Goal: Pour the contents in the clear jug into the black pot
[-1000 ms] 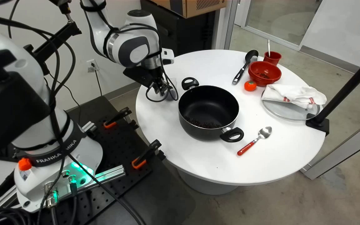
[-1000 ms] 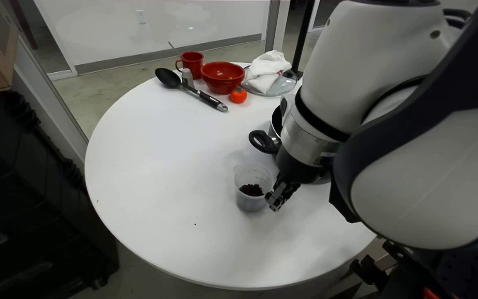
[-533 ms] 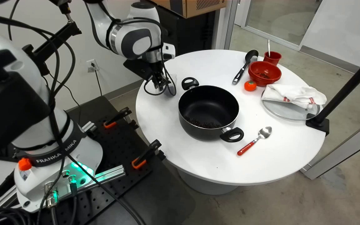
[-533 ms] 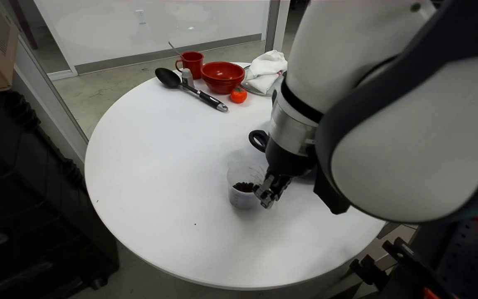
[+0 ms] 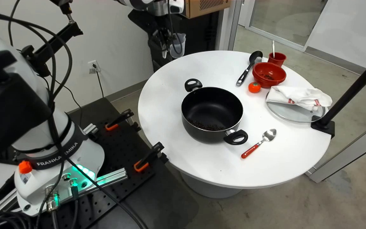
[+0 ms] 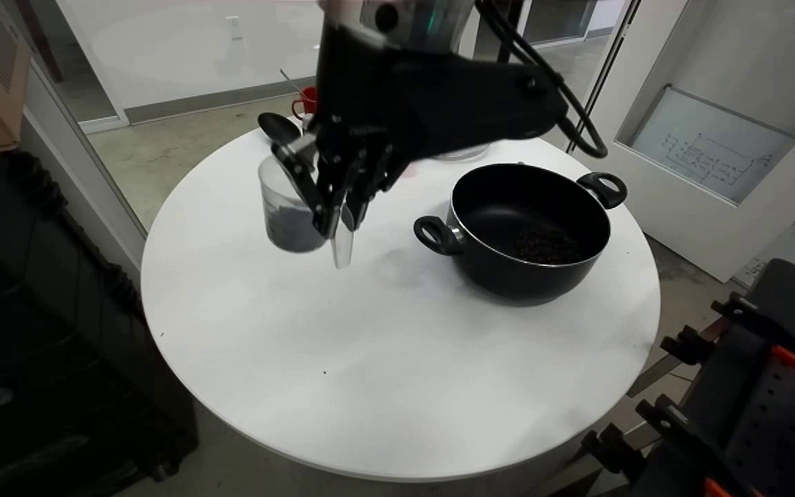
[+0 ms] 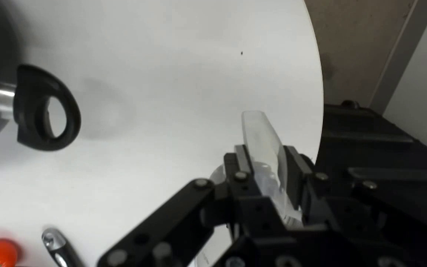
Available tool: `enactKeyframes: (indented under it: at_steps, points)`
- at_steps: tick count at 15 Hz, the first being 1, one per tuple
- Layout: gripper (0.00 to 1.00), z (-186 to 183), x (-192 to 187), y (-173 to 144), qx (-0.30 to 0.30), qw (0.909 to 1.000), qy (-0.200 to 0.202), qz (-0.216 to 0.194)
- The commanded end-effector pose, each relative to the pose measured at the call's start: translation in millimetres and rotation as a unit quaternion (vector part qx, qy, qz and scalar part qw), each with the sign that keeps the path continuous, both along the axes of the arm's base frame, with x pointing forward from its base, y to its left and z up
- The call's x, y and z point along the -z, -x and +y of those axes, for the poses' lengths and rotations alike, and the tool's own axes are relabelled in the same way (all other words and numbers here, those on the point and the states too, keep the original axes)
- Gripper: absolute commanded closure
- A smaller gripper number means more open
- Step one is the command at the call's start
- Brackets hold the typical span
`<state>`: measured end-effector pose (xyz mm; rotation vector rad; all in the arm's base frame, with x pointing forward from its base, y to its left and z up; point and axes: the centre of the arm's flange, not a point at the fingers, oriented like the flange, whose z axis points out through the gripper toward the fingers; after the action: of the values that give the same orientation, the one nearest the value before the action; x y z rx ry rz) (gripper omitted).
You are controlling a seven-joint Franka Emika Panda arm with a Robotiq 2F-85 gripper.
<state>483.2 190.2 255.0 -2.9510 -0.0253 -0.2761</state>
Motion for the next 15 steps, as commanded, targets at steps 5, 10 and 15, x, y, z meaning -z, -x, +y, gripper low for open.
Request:
enactKeyframes:
  at_steps: [5, 10, 15]
  points:
    - [0.94, -91.3, -9.2, -45.6, 0.055, 0.9907, 0.12, -0.033]
    - [0.94, -128.0, -49.6, -50.1, 0.076, 0.9896, 0.119, 0.025]
    - [0.94, -159.1, -76.8, -8.6, 0.026, 0.984, 0.045, 0.171]
